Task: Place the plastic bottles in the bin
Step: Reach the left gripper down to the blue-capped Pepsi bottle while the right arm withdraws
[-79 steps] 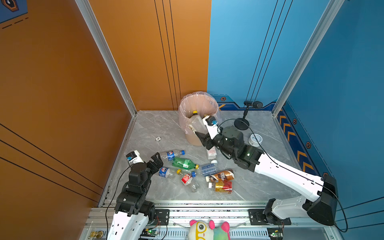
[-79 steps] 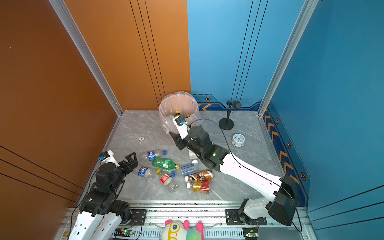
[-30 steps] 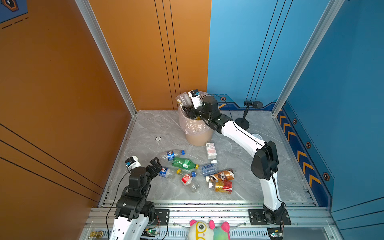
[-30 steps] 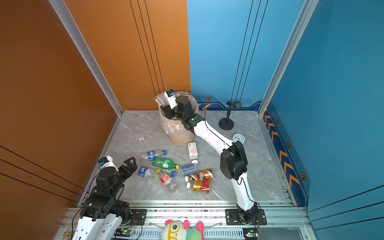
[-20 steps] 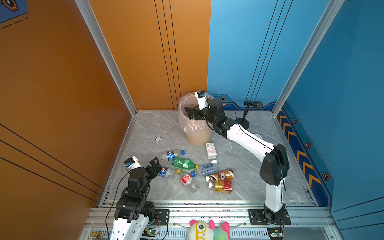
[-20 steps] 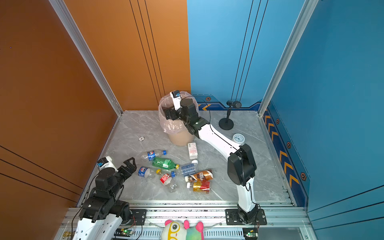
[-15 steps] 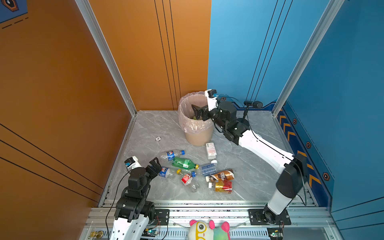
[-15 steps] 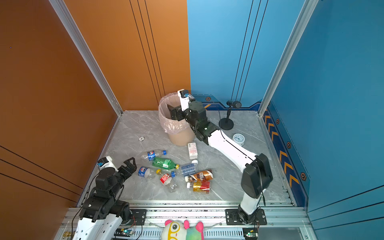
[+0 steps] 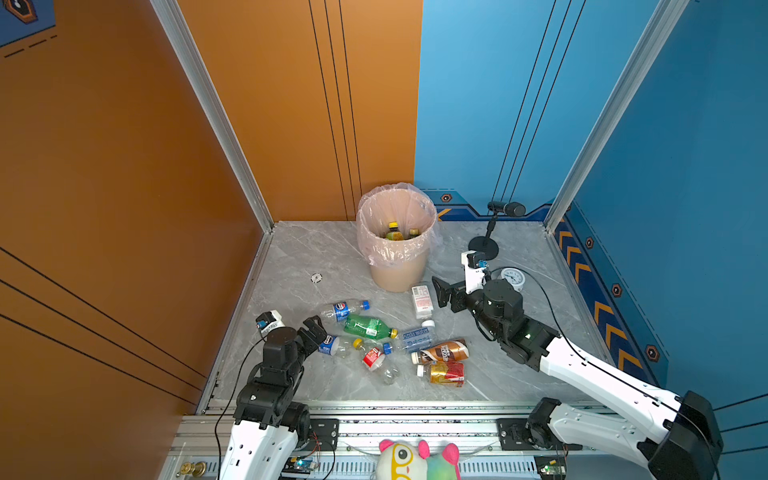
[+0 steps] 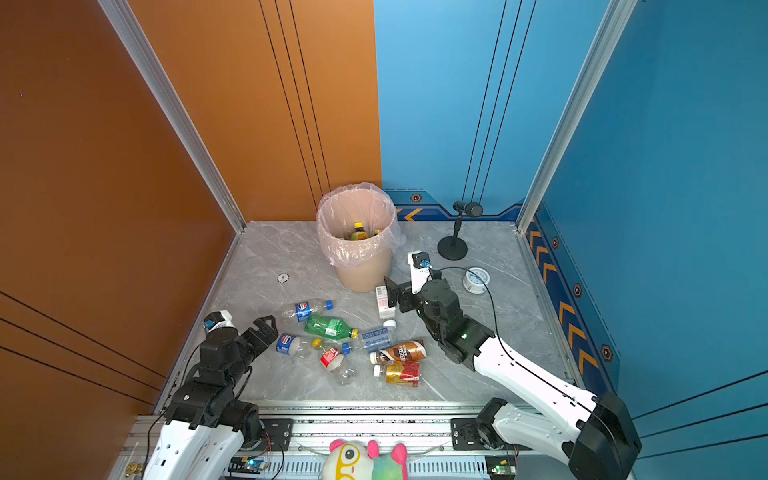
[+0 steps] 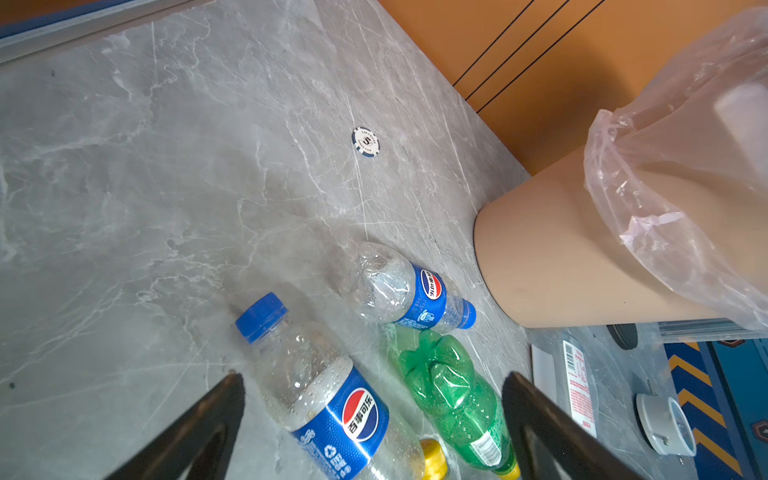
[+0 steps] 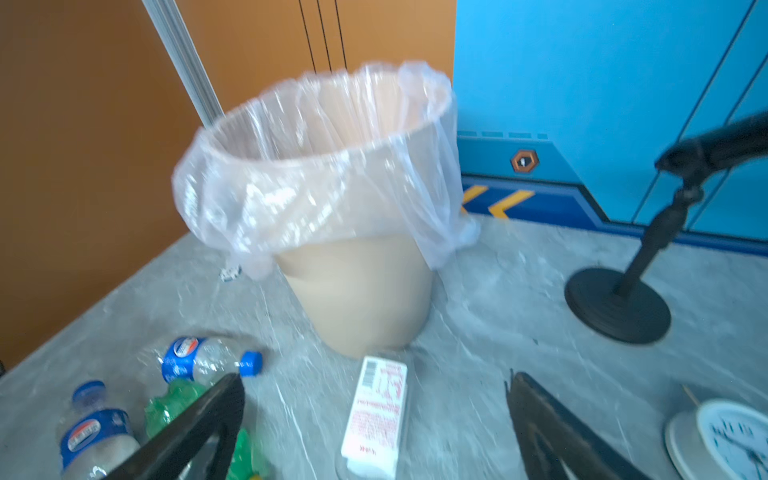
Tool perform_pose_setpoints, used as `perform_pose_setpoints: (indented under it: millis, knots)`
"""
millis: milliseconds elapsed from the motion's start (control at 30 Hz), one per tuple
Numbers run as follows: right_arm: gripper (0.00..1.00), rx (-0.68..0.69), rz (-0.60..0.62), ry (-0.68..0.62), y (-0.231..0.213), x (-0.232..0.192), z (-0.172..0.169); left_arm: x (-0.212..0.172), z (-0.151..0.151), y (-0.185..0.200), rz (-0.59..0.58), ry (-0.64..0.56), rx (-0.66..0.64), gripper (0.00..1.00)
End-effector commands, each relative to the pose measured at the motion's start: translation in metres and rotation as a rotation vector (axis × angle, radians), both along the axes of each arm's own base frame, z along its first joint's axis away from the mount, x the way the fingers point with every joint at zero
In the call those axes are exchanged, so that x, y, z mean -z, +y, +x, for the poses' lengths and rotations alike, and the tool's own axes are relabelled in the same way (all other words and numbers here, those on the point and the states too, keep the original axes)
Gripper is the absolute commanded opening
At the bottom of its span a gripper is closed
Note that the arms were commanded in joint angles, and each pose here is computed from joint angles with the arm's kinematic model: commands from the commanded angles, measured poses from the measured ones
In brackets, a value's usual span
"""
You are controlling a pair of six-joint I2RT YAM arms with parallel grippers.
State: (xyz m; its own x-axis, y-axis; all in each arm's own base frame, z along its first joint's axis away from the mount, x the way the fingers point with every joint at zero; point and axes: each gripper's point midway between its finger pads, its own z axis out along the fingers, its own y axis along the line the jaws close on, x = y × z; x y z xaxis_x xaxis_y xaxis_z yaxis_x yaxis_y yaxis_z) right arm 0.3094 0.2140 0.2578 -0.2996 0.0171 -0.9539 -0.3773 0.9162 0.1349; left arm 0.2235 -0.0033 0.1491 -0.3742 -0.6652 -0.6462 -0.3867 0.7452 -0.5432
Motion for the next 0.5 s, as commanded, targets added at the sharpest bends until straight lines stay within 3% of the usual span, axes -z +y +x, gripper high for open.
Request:
perform_pose_setpoints:
  millis: [0,467]
  knots:
    - [1.00,0.069,0.026,0.024,-0.013,0.001,-0.001,-0.009,0.001,-0.003,-0.031,-0.004,0.005,0.97]
    - [1.00,0.071,0.038,0.023,-0.002,-0.002,0.013,0.046,-0.024,-0.017,-0.103,0.300,0.039,0.97]
